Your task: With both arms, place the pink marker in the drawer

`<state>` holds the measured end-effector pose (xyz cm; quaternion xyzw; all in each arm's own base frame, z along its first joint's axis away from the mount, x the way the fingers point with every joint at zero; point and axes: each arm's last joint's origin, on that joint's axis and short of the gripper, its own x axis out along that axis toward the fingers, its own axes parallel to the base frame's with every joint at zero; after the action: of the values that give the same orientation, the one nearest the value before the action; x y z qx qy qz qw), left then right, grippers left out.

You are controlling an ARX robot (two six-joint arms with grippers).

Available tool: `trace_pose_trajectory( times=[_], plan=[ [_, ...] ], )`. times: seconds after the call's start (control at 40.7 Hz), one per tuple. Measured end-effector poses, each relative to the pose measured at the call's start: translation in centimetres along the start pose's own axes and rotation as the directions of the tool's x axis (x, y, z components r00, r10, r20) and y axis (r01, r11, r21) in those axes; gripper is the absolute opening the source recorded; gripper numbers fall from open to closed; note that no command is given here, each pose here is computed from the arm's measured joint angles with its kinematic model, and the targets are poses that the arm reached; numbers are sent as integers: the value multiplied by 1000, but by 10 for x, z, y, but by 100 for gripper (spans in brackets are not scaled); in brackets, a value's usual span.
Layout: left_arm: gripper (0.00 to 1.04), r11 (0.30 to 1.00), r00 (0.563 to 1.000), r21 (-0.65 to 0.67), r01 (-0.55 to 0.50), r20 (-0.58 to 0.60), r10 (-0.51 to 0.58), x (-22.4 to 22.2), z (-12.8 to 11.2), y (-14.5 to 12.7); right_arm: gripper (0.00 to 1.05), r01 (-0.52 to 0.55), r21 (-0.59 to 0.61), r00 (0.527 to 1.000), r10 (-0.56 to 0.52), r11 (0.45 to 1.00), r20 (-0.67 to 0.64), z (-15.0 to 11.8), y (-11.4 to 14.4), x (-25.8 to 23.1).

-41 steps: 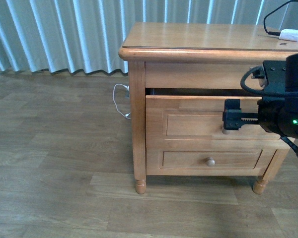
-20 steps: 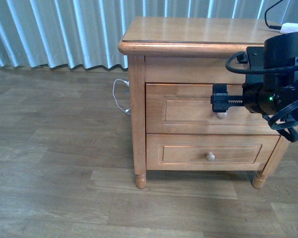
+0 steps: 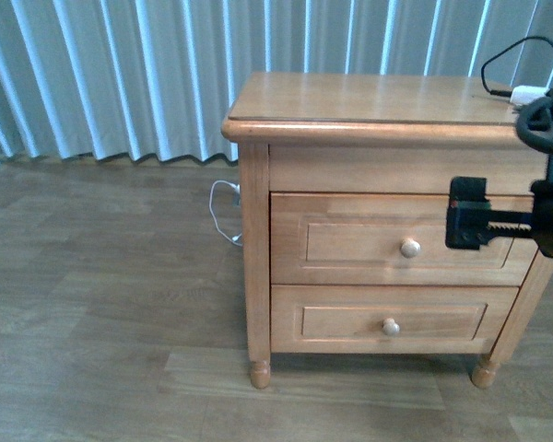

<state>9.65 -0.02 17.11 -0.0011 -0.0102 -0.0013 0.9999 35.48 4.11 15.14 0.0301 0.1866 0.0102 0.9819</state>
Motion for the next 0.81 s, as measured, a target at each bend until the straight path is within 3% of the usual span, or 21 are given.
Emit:
trace_pose_trajectory(
  times=[0.197,0.516,0.688,0.811],
  plan=[
    [99,1000,1000,0,0,0,0,0,0,0,96,-31,7,999,31,999,-21,3,-9,-61],
    [99,1000,1000,0,0,0,0,0,0,0,96,-54,9,997,53,999,63,27,-22,-179],
    [99,1000,1000,0,0,0,0,0,0,0,96,-55,9,995,54,998,82,29,-22,-184],
    [99,1000,1000,0,0,0,0,0,0,0,81,-12,-27,965,19,1000,263,19,-28,-185]
  ],
)
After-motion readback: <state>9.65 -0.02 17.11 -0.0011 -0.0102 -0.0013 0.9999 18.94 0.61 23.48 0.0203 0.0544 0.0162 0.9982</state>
